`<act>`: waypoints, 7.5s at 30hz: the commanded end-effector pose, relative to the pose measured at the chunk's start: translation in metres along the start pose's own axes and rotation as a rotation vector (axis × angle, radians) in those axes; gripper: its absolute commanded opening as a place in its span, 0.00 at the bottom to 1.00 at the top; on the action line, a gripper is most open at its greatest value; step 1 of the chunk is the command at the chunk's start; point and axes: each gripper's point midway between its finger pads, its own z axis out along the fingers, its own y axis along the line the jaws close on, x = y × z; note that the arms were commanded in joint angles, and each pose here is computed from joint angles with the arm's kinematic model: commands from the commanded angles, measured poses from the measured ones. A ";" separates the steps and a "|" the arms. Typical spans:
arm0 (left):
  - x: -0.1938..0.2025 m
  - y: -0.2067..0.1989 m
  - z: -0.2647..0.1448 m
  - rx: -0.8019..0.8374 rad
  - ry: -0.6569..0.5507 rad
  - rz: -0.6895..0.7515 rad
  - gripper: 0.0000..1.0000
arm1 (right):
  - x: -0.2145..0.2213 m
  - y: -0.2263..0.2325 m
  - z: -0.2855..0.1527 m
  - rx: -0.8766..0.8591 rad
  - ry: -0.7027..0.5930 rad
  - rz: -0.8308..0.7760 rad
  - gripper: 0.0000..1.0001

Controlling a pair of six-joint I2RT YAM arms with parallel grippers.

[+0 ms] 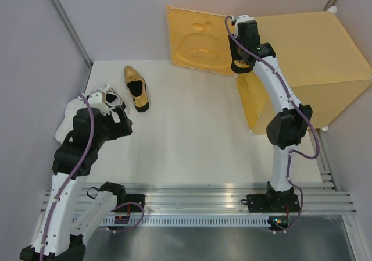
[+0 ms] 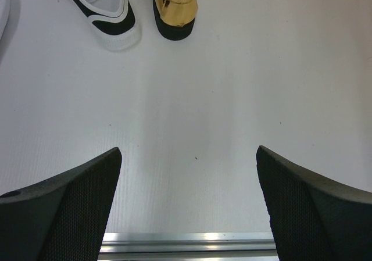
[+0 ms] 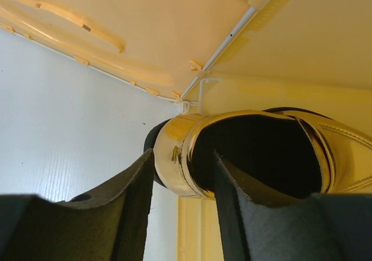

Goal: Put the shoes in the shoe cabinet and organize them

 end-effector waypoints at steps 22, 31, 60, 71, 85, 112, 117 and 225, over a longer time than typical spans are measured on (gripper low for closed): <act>-0.018 -0.009 -0.008 0.047 -0.058 -0.012 1.00 | -0.035 0.095 -0.081 -0.079 -0.225 -0.019 0.84; -0.015 -0.008 -0.011 0.049 -0.058 -0.012 1.00 | -0.004 0.114 -0.023 -0.008 -0.187 0.004 0.85; -0.009 -0.008 -0.008 0.046 -0.035 -0.025 1.00 | 0.048 0.016 0.021 0.310 -0.074 0.129 0.86; -0.009 -0.008 -0.008 0.045 -0.037 -0.019 1.00 | 0.057 -0.011 0.018 0.346 -0.058 0.170 0.87; -0.010 -0.007 -0.010 0.044 -0.045 -0.020 1.00 | 0.054 -0.013 0.025 0.291 -0.048 0.185 0.87; 0.002 -0.008 0.062 -0.093 0.126 -0.121 0.99 | 0.078 0.200 -0.122 -0.456 -0.089 -0.007 0.85; -0.019 -0.014 0.105 -0.117 0.124 -0.136 0.99 | 0.121 0.201 -0.141 -0.474 -0.043 0.010 0.86; -0.043 -0.074 0.112 0.073 0.078 0.038 1.00 | 0.139 0.245 -0.221 -0.648 -0.053 -0.042 0.93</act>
